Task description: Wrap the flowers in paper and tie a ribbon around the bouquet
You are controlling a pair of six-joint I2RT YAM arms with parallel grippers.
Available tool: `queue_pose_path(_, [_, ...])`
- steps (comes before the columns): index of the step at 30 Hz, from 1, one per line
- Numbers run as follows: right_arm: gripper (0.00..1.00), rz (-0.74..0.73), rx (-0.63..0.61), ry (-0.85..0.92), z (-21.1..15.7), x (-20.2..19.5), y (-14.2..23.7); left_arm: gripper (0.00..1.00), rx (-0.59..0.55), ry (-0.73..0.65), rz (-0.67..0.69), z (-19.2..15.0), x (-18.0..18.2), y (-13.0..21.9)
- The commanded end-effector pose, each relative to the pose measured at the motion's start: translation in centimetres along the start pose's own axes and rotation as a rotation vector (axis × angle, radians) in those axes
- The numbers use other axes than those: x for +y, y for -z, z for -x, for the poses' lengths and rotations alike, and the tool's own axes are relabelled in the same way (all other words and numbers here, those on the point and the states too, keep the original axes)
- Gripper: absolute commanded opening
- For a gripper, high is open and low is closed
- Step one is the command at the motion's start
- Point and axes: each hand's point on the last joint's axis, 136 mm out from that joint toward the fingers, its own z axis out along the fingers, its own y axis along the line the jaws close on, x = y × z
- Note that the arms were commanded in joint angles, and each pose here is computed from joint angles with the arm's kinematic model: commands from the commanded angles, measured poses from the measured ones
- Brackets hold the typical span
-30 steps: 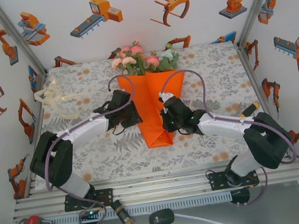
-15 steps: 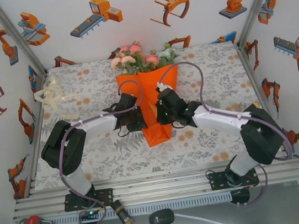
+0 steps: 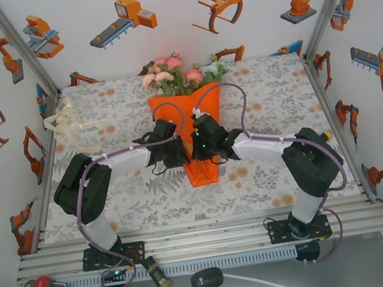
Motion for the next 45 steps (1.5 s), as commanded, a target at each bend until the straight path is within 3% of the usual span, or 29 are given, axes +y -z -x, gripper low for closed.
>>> queue_pose_path(1, [0.09,0.063,-0.068,0.013,1.4,1.0,-0.3,0.37,0.048,0.004,0.001,-1.6,0.5,-0.9])
queue_pose_path(8, [0.13,0.066,-0.076,-0.001,0.6,0.0,-1.8,0.37,0.035,0.023,-0.010,-1.2,0.3,0.2])
queue_pose_path(13, [0.16,0.036,-0.052,0.018,-0.5,-1.2,-2.6,0.44,-0.004,0.097,0.042,0.1,2.0,2.7])
queue_pose_path(15, [0.25,0.067,-0.041,0.038,-0.6,-0.6,-2.6,0.45,-0.030,0.128,0.051,1.0,2.8,3.9])
queue_pose_path(18, [0.47,0.127,-0.022,0.063,-0.7,0.5,-2.5,0.46,-0.078,0.188,0.069,2.8,3.9,5.4])
queue_pose_path(21, [0.54,0.155,-0.013,0.071,-0.9,1.0,-2.3,0.46,-0.122,0.240,0.065,5.2,4.7,6.1])
queue_pose_path(28, [0.53,0.288,0.028,0.078,-1.9,3.1,-1.9,0.46,-0.190,0.240,-0.083,10.5,1.3,6.0])
queue_pose_path(32, [0.49,0.307,0.037,0.080,-2.5,3.1,-1.7,0.45,-0.218,0.250,-0.128,12.4,0.1,4.3])
queue_pose_path(40, [0.46,0.338,0.026,0.081,-2.1,3.4,-1.6,0.41,-0.125,0.247,-0.133,12.1,-0.1,-0.8])
queue_pose_path(45, [0.45,0.400,0.021,0.071,-1.4,4.7,-0.4,0.38,-0.093,0.242,-0.034,10.7,2.2,-2.3])
